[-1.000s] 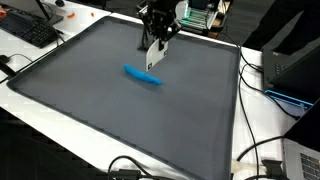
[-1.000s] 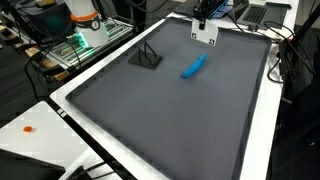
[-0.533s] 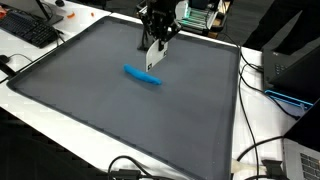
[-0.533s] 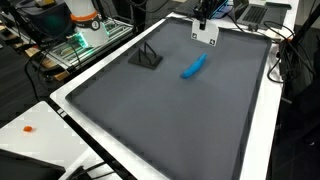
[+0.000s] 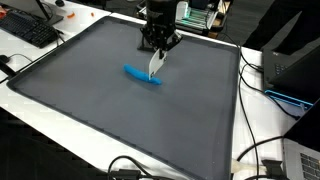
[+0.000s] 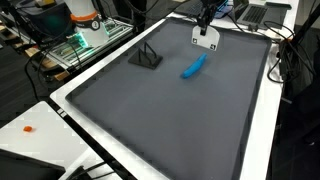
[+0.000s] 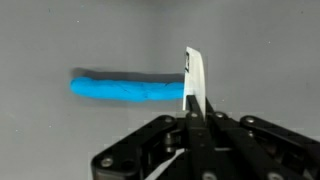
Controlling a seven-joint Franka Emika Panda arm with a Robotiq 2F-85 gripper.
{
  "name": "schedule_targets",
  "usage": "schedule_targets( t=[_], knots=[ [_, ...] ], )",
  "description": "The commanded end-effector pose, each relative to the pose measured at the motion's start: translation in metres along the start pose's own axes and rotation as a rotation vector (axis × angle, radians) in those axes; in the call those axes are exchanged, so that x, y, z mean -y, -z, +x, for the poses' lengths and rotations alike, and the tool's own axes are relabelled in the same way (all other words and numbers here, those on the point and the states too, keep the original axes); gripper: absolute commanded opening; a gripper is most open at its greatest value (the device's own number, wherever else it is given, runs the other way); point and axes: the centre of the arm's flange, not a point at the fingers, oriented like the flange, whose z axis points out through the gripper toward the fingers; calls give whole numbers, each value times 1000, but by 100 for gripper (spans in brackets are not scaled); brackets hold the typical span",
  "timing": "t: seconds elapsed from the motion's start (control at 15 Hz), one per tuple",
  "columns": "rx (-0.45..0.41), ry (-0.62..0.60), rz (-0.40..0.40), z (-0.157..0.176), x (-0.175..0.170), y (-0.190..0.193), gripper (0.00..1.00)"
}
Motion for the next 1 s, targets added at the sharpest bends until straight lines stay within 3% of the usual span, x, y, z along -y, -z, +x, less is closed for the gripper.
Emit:
schedule_targets(
  t=[0.0,0.93],
  knots=[
    [14,47,-13,20,4,-15,1],
    [37,113,-59,38,-2,-46,1]
  ],
)
